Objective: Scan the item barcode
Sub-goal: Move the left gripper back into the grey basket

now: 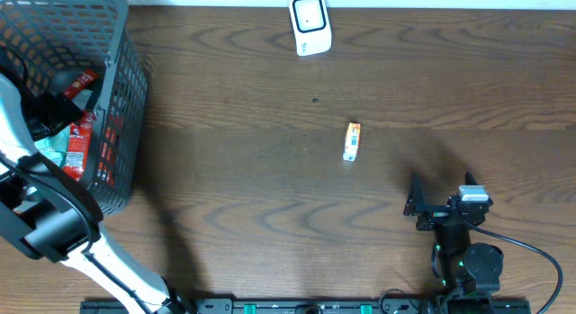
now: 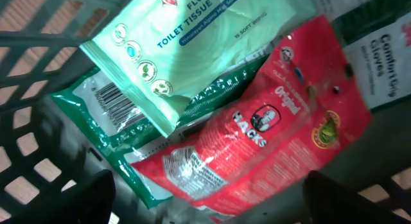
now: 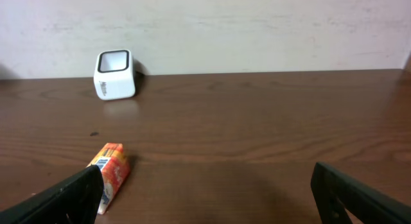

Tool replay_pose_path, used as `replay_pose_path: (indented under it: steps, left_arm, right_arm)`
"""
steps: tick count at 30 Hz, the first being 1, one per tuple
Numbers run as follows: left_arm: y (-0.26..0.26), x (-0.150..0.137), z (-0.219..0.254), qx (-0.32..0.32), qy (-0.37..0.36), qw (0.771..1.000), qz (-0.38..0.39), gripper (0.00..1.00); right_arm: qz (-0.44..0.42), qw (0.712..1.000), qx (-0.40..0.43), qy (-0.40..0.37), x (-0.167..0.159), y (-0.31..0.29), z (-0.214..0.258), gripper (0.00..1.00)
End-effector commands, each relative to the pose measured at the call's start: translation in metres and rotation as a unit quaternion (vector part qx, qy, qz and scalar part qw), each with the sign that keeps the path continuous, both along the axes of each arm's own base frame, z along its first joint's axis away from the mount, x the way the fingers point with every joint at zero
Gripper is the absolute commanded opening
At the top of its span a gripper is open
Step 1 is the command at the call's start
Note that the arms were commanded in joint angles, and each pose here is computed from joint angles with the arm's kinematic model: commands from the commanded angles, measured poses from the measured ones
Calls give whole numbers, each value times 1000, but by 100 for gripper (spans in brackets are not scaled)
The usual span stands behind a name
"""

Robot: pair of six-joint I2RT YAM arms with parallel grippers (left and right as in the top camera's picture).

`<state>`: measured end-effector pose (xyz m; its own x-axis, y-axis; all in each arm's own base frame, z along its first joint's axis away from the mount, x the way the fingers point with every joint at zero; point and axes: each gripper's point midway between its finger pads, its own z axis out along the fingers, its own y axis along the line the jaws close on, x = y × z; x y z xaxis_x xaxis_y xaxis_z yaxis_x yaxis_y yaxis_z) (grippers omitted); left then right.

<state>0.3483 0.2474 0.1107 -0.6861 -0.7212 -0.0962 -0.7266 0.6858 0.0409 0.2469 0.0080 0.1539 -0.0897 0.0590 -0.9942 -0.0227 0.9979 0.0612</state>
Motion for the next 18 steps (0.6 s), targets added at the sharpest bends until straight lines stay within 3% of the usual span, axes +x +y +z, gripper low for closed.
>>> replay_pose_path:
  steps: [1, 10, 13, 16, 18]
  left_arm:
    - [-1, -2, -15, -11, 19, 1000, -13, 94]
    - [-18, -8, -54, -57, 36, 998, -14, 93]
    - [-26, -13, -68, -75, 41, 996, -14, 88]
    - [-35, -9, -70, -101, 26, 994, -14, 73]
    - [-47, 0, -65, -134, -2, 991, -15, 68]
  right_arm:
    - [-2, 1000, -6, 0, 0, -2, -1, 99]
    - [-2, 1000, -6, 0, 0, -2, -1, 99]
    - [-2, 1000, -6, 0, 0, -2, -1, 99]
    - [-2, 1000, -6, 0, 0, -2, -1, 99]
    - [-2, 1000, -6, 0, 0, -2, -1, 99]
